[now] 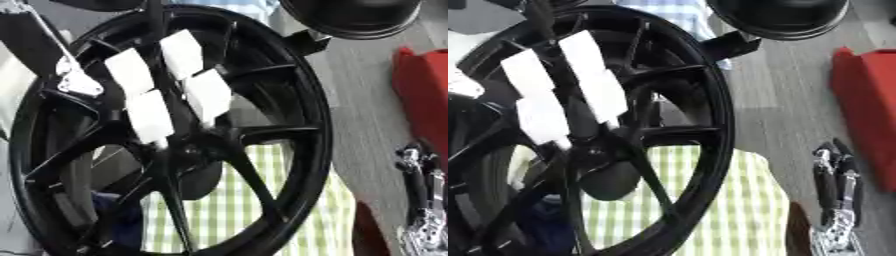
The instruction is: Pull the pin out of the wheel hub.
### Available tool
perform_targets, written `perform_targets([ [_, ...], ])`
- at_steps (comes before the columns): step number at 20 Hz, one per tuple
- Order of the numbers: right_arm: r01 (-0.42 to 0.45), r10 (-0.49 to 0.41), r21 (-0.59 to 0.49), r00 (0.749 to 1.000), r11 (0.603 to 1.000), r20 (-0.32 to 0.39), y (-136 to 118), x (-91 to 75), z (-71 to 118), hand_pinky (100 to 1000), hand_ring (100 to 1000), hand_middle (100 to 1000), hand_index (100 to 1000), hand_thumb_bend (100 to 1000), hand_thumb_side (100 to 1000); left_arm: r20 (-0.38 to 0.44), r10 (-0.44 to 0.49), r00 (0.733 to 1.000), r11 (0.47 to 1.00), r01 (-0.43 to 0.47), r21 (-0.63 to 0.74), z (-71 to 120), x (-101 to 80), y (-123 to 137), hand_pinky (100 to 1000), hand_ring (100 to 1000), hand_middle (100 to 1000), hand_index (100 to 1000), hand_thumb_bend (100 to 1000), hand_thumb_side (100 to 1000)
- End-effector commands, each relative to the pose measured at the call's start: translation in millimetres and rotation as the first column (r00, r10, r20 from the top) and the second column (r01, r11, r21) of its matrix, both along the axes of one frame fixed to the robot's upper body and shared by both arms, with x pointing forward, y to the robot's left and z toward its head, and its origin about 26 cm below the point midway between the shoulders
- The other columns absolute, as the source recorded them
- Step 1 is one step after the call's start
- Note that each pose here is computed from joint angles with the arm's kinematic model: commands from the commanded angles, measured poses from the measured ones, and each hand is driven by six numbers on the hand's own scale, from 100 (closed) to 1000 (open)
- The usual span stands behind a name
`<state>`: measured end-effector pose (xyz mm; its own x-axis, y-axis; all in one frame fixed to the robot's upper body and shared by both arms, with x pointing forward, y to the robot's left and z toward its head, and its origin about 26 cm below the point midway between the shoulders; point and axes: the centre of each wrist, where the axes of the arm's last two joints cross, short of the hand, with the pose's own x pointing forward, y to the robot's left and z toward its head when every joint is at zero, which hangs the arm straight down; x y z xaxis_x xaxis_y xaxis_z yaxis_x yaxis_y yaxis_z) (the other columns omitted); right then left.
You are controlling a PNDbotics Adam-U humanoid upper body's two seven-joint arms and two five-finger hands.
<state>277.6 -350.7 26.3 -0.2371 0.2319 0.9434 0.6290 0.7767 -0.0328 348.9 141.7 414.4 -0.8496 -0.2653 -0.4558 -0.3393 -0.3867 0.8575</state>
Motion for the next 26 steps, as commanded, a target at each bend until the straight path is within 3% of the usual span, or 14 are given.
perform_targets([
  [1, 0.002, -0.001, -0.022, 1.0, 1.0, 0.024, -2.0, -0.4, 8.6, 755, 797, 586, 901, 100, 710, 0.049, -0.031, 0.998, 0.974, 0.019, 0.226, 8.4, -0.7, 7.0, 849, 816, 751, 808, 499, 480],
  [17, -0.003, 0.003, -0.018, 1.0, 1.0, 0.028, -0.2, 0.4, 9.1, 755, 797, 585, 901, 100, 707, 0.059, -0.014, 0.998, 0.958, -0.003, 0.286, -2.4, 16.3, 6.1, 842, 807, 750, 802, 521, 480],
  [26, -0.004, 0.004, -0.016, 1.0, 1.0, 0.029, 0.1, 0.8, 9.2, 755, 797, 585, 902, 100, 706, 0.036, -0.017, 0.999, 0.953, 0.005, 0.303, -9.5, 24.5, 5.0, 834, 799, 741, 794, 469, 455],
])
